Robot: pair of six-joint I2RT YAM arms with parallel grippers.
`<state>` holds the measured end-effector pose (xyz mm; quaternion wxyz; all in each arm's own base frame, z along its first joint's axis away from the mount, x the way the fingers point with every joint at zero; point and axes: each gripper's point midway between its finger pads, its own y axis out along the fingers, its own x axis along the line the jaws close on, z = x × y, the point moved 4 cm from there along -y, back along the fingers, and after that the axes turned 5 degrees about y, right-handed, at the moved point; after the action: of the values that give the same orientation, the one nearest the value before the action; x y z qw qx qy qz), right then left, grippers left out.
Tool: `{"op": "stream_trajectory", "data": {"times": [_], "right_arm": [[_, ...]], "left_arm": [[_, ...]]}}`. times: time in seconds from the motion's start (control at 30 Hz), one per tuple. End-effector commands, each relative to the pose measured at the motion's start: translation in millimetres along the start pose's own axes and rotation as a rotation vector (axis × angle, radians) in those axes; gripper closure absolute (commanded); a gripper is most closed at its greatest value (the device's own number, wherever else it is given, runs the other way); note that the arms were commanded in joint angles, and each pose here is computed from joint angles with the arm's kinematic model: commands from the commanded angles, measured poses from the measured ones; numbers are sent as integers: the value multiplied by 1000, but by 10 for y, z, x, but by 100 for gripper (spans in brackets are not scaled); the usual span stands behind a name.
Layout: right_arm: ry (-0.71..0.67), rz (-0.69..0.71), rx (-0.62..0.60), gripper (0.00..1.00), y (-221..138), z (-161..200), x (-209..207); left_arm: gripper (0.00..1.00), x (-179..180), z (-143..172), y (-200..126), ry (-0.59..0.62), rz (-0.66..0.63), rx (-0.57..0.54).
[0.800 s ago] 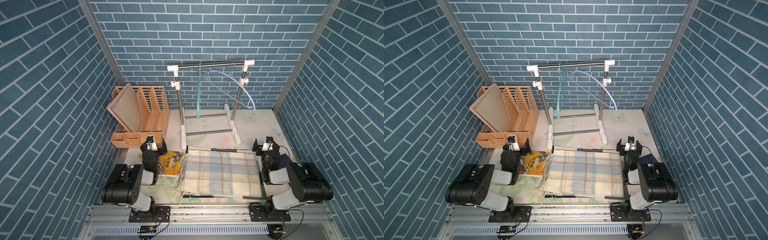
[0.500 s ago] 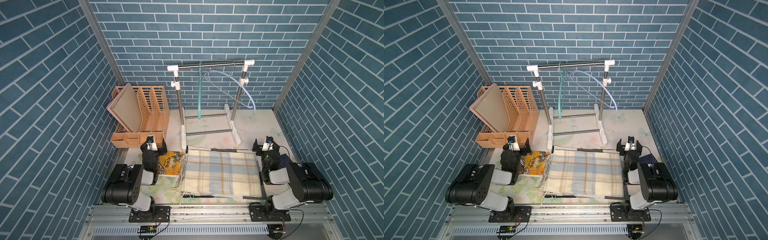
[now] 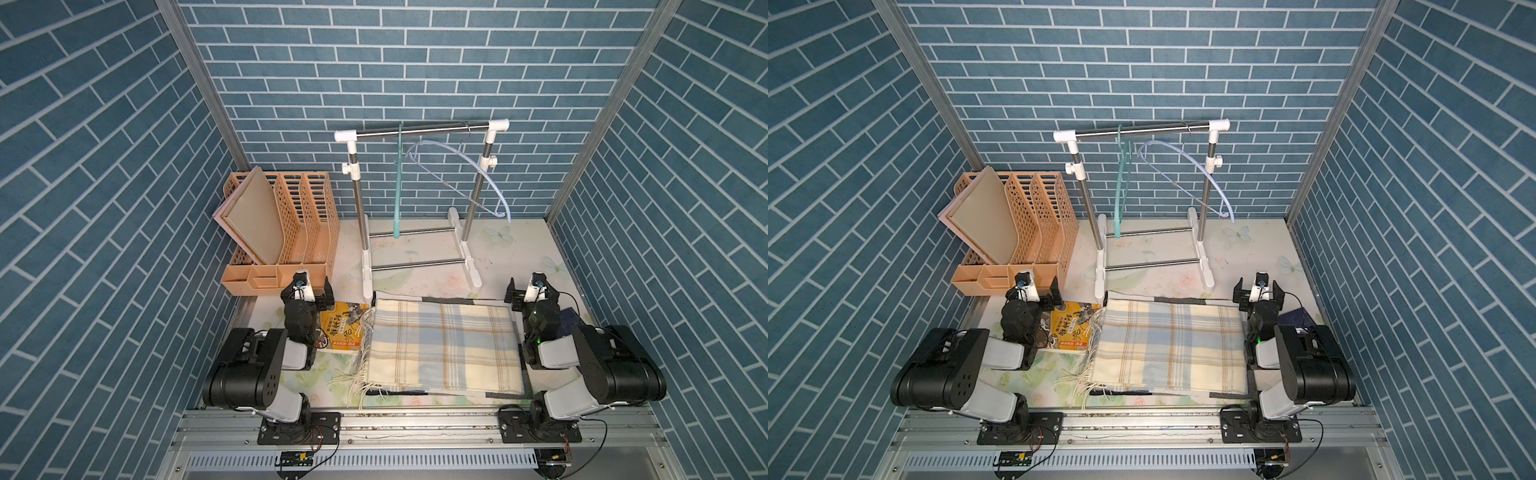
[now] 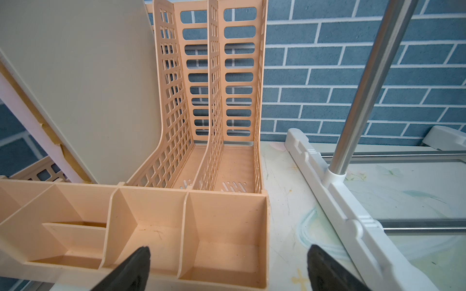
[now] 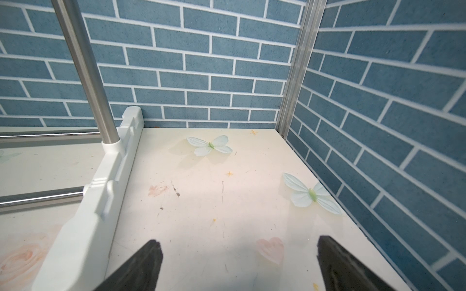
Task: Hang the scarf on the hanger
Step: Pick up the hanger from the clothesline.
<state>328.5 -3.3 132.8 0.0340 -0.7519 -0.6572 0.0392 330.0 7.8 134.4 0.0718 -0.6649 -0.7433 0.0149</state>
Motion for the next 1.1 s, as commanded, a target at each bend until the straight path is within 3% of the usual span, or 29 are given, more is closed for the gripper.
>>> {"op": "stream_trajectory", "data": {"times": [0.0, 0.07, 0.2, 0.3, 0.37, 0.4, 0.5, 0.57, 0.63, 0.73, 1.07], "right_arm": [[9, 33, -21, 0, -35, -105, 11], [-38, 47, -25, 0, -58, -210, 90], [-38, 88, -32, 0, -154, -408, 194], [149, 61, 48, 0, -144, -546, 261], [348, 52, 128, 0, -151, -580, 293], [380, -16, 178, 0, -162, -575, 382], [501, -174, 236, 0, -265, -623, 568], [572, -247, 246, 0, -363, -593, 622], [598, -287, 272, 0, -431, -604, 658], [500, -282, 370, 0, -428, -756, 726], [233, -200, 352, 6, -502, -1836, 699]], "left_arm": [[0, 96, -217, 3, -15, -62, -12], [0, 156, -394, -86, -45, -107, -47], [0, 280, -653, -260, -249, -180, -65], [0, 304, -759, -316, -480, -194, -9], [0, 169, -837, -378, -558, -80, 28], [0, 103, -882, -420, -572, -22, 32], [0, 52, -771, -556, -828, 33, 27], [0, -60, -630, -617, -926, 104, 82], [0, -244, -586, -608, -937, 202, 186], [0, -581, -469, -631, -869, 289, 351], [0, -1578, -553, -1012, -602, 574, 430]]}}
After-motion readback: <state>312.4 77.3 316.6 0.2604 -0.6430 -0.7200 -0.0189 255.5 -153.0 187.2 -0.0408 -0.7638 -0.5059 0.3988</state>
